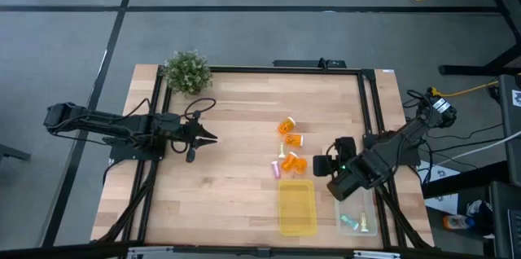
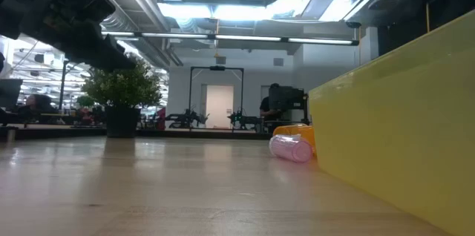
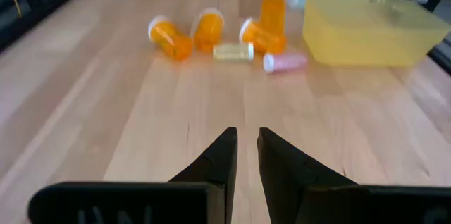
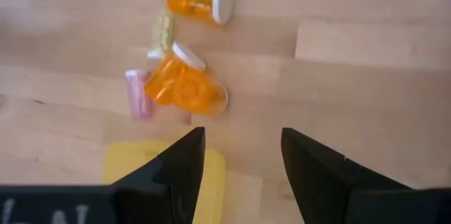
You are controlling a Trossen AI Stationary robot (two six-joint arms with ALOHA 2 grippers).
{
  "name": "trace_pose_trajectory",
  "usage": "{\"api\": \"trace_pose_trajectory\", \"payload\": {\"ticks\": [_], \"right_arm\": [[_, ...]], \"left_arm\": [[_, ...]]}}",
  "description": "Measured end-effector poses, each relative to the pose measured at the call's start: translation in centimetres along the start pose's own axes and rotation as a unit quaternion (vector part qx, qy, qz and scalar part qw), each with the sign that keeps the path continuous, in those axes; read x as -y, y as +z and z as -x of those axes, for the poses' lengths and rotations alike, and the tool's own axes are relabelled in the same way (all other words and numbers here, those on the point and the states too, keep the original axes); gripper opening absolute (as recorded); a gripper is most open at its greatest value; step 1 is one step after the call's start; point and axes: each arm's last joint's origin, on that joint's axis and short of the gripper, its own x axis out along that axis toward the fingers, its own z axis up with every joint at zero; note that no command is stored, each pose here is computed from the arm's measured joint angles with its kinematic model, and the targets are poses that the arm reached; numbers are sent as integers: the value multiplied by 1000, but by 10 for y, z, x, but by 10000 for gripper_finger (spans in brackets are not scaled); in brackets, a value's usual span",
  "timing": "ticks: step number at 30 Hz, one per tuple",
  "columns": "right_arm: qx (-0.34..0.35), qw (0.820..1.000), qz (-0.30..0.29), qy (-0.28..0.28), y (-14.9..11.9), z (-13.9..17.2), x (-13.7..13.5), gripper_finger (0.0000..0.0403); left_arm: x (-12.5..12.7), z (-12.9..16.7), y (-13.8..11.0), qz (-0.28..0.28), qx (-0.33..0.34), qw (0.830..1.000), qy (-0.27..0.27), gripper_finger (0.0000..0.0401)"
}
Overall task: Pick and place medicine bottles into bin by pill shape (circle, oval)
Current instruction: Put the yellow tablet bottle into the transparent bin
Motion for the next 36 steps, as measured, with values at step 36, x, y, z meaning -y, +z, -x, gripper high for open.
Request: {"api": "trace_pose_trajectory", "payload": {"ticks": [36], "right_arm": [[-19, 981, 182, 57, 93, -58, -66, 191]], "left_arm": [[0, 0, -2, -5, -11, 1000, 1, 51]]}}
